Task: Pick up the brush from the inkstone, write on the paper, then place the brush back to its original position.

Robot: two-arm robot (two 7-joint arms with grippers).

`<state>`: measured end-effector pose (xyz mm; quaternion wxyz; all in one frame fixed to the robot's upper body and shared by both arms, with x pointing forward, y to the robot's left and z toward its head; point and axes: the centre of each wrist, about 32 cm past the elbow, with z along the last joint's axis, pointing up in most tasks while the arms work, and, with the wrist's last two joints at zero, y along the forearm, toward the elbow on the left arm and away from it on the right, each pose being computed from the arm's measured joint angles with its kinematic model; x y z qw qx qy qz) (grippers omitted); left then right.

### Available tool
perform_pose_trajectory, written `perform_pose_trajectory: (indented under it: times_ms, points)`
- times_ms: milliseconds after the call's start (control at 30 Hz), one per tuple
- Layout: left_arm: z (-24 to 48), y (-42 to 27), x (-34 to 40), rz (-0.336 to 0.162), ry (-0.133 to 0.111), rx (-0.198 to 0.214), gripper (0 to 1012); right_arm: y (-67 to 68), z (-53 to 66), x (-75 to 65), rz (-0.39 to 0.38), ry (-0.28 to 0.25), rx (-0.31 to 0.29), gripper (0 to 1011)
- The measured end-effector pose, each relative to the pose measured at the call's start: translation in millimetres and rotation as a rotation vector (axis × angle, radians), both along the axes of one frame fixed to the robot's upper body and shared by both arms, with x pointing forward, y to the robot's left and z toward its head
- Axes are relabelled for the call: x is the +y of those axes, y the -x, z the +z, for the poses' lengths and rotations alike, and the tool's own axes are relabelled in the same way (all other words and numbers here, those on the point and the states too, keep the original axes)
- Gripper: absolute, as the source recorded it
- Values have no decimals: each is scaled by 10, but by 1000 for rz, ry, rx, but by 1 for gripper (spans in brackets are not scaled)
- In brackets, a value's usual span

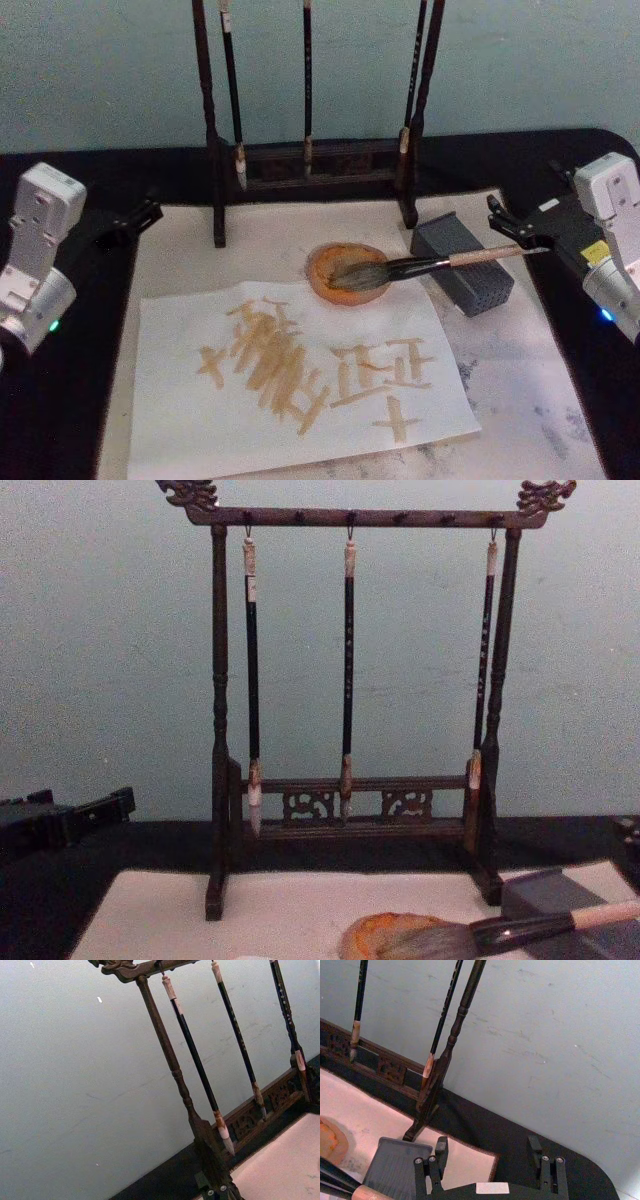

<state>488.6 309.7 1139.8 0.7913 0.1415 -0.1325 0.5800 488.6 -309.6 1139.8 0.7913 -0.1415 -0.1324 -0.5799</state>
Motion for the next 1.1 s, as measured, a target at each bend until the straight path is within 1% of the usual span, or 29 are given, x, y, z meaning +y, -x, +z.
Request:
perform_pose_trajectory:
  times_ms: [1100]
  points:
    - [0,0,0,0,0,0,1002,0,0,0,0,0,0,1001]
